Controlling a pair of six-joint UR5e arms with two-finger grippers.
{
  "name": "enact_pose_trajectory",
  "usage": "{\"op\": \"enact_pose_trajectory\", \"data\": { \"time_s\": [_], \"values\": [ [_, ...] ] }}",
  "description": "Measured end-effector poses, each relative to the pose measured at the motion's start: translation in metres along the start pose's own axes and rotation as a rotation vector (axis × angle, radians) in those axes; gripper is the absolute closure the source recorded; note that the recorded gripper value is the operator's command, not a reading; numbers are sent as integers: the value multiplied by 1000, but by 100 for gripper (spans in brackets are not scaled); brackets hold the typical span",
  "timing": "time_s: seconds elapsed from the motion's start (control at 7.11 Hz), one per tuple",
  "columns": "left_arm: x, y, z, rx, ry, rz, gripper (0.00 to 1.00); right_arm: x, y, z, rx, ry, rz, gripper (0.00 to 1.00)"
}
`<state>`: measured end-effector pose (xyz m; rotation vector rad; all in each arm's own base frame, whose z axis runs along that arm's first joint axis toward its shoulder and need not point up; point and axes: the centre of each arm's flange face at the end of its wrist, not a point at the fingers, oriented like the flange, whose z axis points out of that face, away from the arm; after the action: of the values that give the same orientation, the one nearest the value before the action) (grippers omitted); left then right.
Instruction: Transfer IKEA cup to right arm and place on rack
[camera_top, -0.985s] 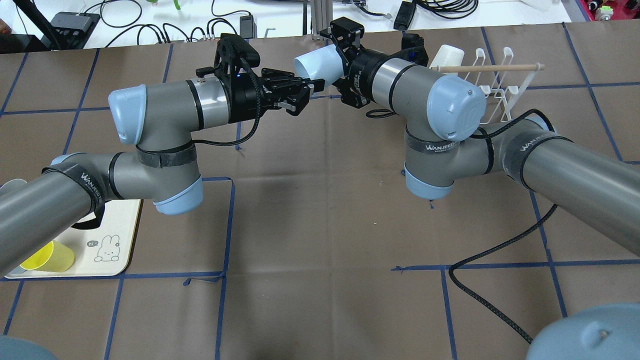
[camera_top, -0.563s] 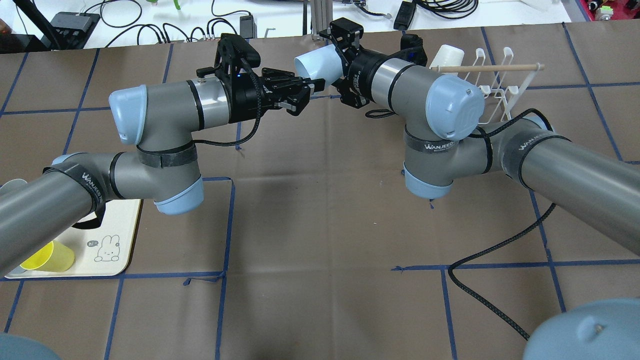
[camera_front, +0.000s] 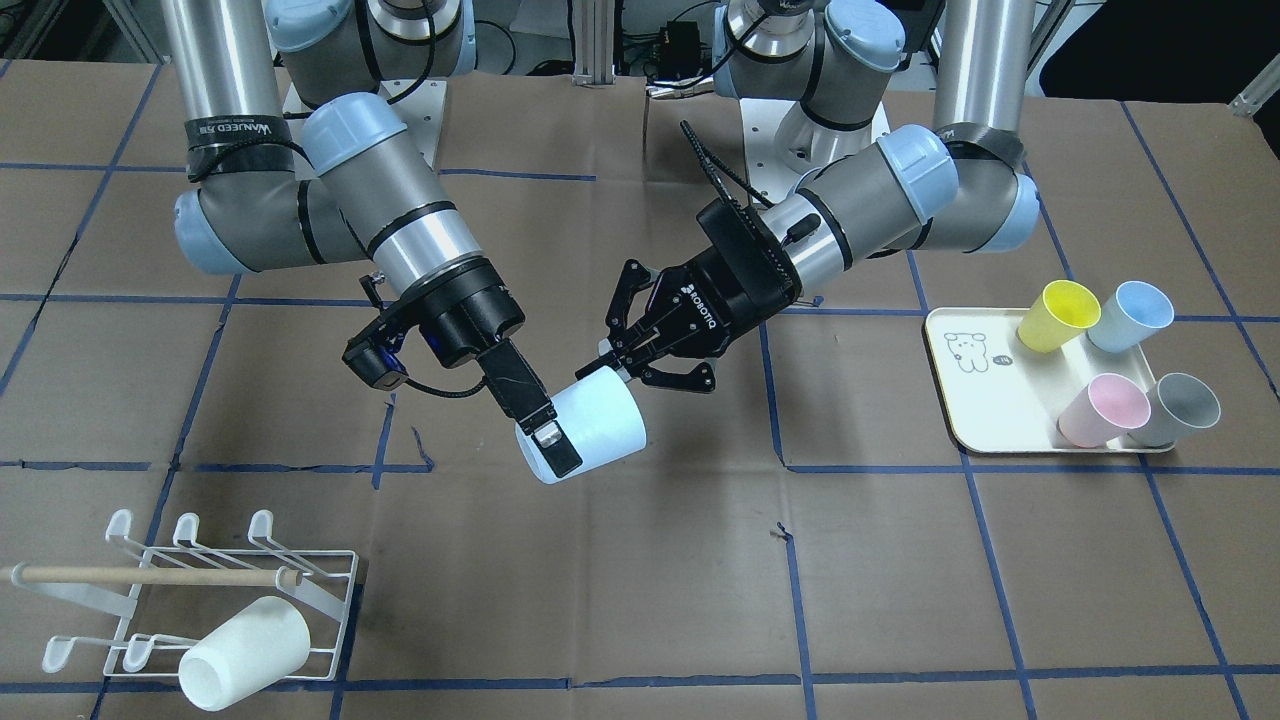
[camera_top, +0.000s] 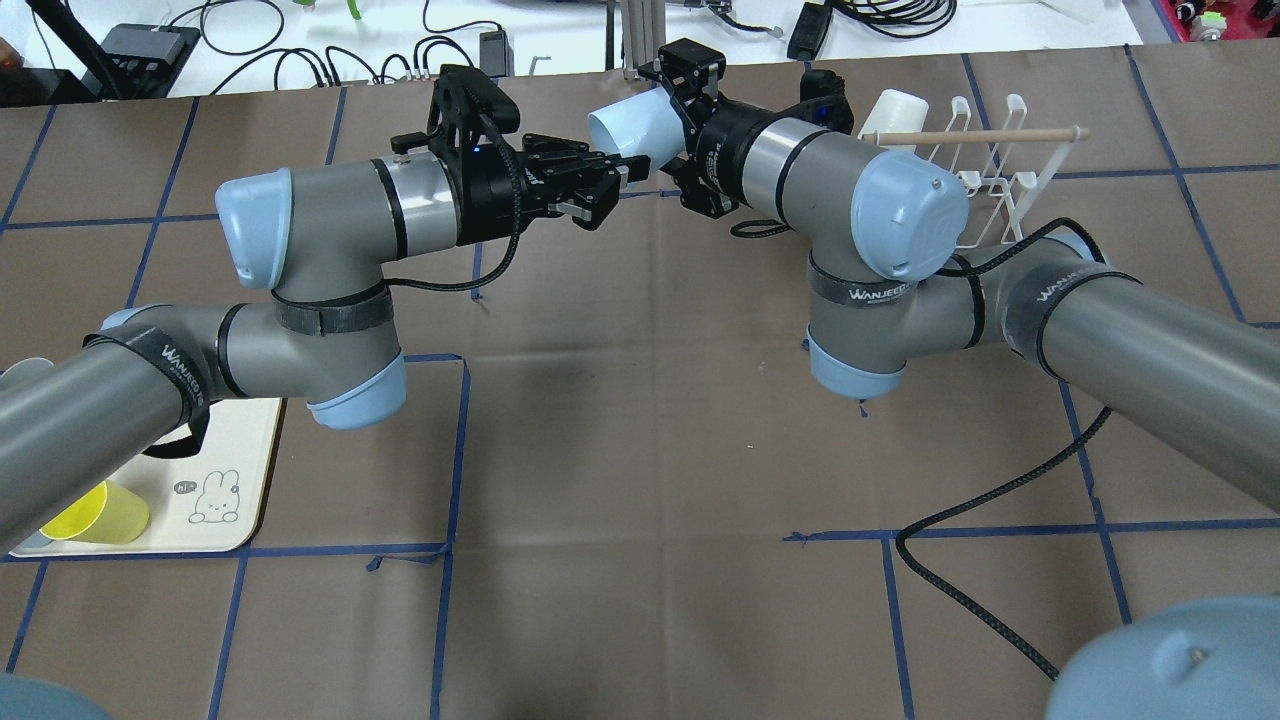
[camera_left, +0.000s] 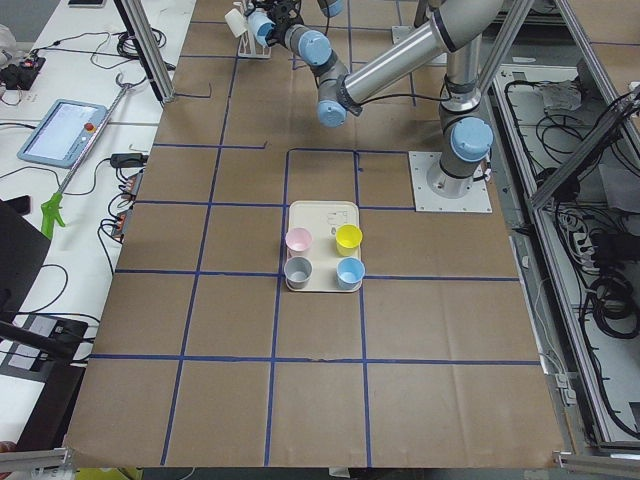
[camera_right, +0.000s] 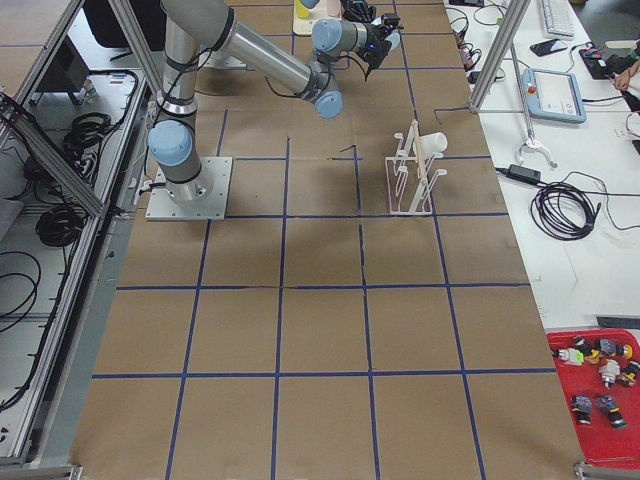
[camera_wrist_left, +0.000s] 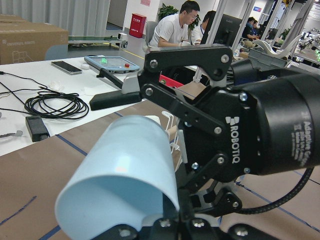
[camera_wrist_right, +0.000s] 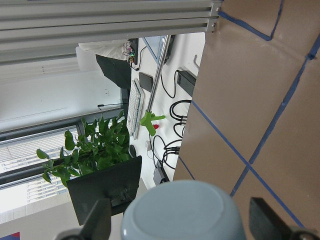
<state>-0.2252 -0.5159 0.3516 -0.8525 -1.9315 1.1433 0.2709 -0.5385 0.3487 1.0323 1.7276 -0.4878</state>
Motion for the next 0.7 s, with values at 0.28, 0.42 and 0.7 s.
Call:
{"op": "enact_pose_trajectory", "data": {
  "time_s": [0.28, 0.42, 0.7],
  "values": [
    [1, -1, 0, 1, 0, 1, 95, 0, 0, 0, -5, 0, -4, 53],
    [1, -1, 0, 1, -1, 1, 87, 0, 0, 0, -6, 1, -4, 54],
    [0, -3, 0, 4, -2, -11, 52, 0, 0, 0, -8, 2, -3, 55]
  ]
}}
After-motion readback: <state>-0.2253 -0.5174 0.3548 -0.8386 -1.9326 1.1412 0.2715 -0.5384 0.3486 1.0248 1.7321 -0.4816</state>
